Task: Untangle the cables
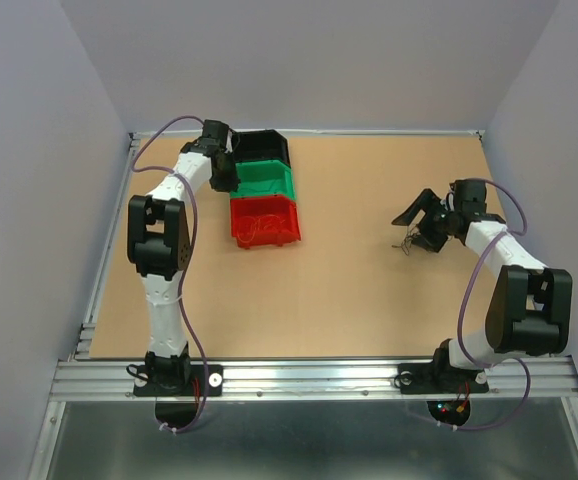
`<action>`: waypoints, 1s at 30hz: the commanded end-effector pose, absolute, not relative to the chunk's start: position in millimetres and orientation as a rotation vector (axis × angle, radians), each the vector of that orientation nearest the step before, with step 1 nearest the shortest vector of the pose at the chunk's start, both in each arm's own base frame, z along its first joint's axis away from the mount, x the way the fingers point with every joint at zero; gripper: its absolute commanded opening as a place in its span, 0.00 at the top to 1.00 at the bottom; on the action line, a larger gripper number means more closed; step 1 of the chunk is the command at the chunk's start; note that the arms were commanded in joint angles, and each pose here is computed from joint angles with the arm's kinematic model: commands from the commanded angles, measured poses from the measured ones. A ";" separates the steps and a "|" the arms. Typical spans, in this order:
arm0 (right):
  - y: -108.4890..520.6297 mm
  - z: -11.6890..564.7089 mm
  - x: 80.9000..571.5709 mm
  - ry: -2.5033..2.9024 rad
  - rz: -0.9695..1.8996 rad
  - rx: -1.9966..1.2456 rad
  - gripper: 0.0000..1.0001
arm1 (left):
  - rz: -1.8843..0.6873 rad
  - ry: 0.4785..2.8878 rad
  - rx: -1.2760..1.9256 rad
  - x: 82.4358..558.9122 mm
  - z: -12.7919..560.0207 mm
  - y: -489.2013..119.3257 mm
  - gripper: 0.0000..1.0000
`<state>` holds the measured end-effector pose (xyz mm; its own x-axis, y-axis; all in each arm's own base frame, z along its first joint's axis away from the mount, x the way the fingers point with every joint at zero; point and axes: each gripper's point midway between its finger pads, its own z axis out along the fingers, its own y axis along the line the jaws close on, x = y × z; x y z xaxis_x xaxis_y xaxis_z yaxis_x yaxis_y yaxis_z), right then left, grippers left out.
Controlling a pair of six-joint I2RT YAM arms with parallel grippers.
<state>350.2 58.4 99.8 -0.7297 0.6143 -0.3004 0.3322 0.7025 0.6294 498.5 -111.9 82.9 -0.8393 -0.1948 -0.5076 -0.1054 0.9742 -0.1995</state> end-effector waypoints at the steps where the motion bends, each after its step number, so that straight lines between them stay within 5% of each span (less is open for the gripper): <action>1: 61.6 128.0 372.0 2.338 0.779 0.635 0.14 | -0.253 2.558 -0.054 504.2 97.1 -118.3 0.89; 14: 58.8 122.0 373.4 2.358 0.740 0.641 0.14 | -0.283 2.468 0.134 497.3 118.0 -130.4 0.86; 23: 33.9 114.4 370.6 2.389 0.541 0.745 0.12 | -0.225 2.387 0.043 494.9 154.1 -119.5 0.28; 30: -15.2 98.5 362.5 2.389 0.174 0.997 0.05 | -0.151 2.238 -0.109 480.2 207.7 -97.7 0.06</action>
<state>357.4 17.7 93.5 -0.6587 0.6558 -0.3689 0.4945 0.7468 0.4447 484.6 -113.8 142.3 -0.7562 -0.0519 -0.6523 0.0545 0.9884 -0.1419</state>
